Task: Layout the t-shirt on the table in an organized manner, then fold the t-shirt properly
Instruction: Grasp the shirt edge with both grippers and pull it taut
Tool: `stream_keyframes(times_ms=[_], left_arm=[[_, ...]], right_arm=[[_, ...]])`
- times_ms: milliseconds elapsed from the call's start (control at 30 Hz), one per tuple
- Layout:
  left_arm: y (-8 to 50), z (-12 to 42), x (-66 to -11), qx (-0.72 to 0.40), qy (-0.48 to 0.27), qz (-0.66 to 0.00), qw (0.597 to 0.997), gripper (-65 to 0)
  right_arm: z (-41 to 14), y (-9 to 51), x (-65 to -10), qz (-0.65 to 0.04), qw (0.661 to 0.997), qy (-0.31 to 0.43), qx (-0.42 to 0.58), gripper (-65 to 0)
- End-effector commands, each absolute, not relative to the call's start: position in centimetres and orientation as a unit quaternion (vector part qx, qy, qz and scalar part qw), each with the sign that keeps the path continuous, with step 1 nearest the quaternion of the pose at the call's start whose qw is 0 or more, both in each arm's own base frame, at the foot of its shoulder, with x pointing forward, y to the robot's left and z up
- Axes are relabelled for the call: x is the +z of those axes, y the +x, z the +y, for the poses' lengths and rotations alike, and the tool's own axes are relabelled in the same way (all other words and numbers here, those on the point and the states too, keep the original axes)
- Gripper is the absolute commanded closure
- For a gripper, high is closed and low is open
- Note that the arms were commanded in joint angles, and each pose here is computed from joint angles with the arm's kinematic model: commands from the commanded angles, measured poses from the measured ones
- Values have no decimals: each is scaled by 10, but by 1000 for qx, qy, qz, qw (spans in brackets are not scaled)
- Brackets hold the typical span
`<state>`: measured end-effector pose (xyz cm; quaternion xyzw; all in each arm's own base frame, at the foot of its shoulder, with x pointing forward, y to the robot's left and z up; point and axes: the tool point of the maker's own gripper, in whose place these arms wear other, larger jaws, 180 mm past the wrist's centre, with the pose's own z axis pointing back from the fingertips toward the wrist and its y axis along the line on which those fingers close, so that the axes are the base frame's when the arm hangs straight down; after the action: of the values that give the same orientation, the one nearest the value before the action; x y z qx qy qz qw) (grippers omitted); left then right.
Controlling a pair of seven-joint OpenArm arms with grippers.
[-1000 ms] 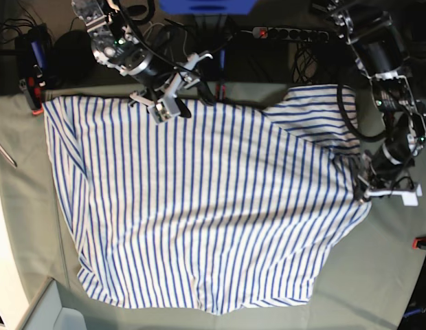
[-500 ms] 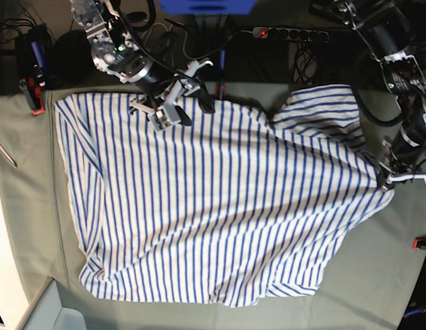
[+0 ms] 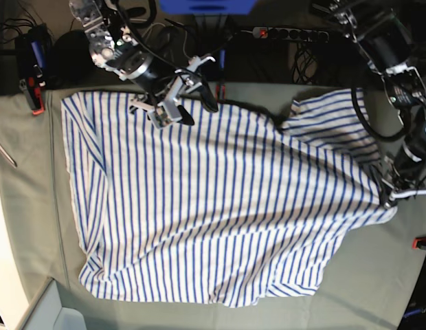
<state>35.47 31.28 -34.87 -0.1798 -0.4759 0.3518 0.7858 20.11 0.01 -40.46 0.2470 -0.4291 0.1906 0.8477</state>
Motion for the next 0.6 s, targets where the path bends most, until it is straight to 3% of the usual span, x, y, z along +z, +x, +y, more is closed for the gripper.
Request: stream_keyframes(times_ms=[0, 400, 567], left_arm=[[367, 322, -323, 342, -178, -511, 768, -1], [390, 334, -291, 330, -174, -542, 753, -1], [394, 343, -280, 327, -167, -554, 747, -1]], right_arm=[[-2, 208, -394, -448, 837, 250, 189, -336], [-37, 226, -393, -464, 844, 211, 163, -336], [-80, 253, -391, -484, 849, 162, 136, -336]])
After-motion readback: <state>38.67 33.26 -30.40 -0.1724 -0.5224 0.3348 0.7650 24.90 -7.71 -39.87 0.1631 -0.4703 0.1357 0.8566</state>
